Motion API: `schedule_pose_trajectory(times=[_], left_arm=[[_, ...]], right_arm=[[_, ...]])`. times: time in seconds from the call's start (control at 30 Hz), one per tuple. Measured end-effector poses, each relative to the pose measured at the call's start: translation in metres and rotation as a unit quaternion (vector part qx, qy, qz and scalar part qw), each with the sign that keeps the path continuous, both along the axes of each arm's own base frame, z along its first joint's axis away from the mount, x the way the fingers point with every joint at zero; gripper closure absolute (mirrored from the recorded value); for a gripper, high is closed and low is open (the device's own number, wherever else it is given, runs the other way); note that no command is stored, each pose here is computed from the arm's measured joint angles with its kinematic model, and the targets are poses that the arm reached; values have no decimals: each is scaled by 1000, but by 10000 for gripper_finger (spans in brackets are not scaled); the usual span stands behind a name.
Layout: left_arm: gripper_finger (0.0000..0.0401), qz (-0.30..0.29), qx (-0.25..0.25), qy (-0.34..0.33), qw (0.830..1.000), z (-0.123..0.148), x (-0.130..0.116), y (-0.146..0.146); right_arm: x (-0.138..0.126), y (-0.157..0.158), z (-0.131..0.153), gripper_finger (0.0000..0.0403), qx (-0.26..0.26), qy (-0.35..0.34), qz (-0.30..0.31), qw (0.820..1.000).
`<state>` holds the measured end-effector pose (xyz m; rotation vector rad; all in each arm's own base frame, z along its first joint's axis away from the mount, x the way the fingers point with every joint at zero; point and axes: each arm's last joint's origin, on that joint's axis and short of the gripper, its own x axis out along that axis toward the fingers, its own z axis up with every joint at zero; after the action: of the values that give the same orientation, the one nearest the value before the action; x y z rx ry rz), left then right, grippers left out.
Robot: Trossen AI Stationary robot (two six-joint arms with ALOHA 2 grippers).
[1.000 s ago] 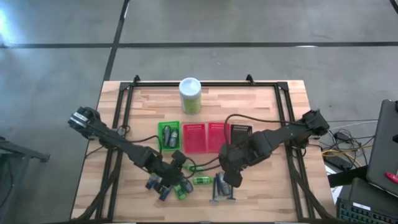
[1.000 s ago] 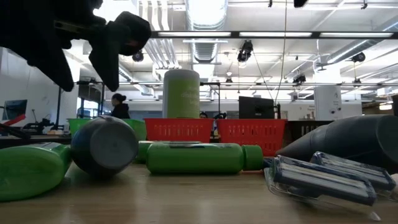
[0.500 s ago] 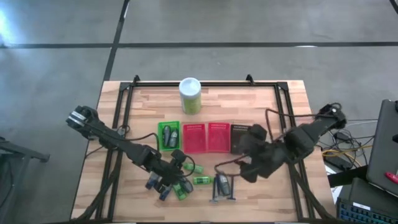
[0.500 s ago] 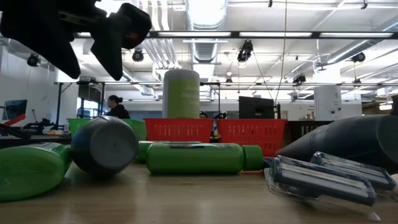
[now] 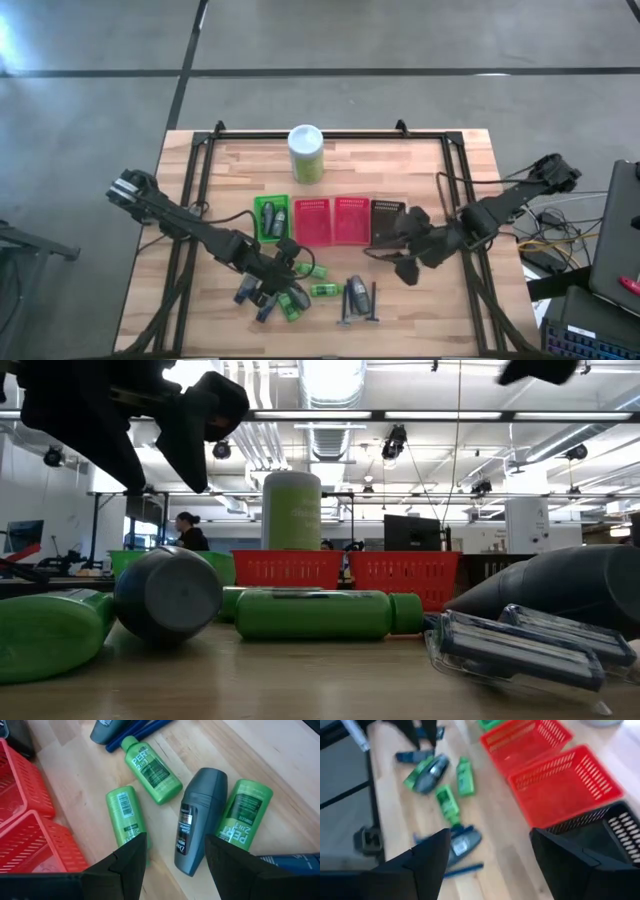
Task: Pick & Place Travel size toiletries
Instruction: Put the black deodorant into the green bin
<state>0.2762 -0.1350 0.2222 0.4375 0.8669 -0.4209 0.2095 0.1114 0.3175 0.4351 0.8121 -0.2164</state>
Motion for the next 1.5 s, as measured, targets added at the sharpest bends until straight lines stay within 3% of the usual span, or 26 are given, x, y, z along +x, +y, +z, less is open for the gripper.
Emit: schedule_pose_trajectory(times=[0.2, 0.33, 0.4, 0.53, 0.7, 1.07, 1.5], left_arm=[[199, 22, -3, -1, 1000, 0, 1, 1], [199, 40, -19, -4, 999, 1, 2, 1], [199, 29, -17, -13, 999, -1, 5, -1], [199, -25, -43, -6, 999, -9, 12, -7], [197, -15, -62, 12, 998, -20, 17, -10], [155, -56, -49, 27, 997, -40, 24, -16], [155, -61, -33, 42, 997, -64, 36, -11]], right_arm=[[-29, -14, -7, 153, 40, 26, 29, 998], [-40, -15, 2, 164, 77, -38, 60, 995], [-43, -15, 7, 169, 66, -75, 92, 991], [-52, -22, 10, 177, 66, -93, 94, 989], [-58, -26, 5, 184, 83, -91, 78, 989], [-60, -26, 5, 154, 89, -92, 76, 989], [-60, -26, 5, 114, 90, -92, 75, 989]])
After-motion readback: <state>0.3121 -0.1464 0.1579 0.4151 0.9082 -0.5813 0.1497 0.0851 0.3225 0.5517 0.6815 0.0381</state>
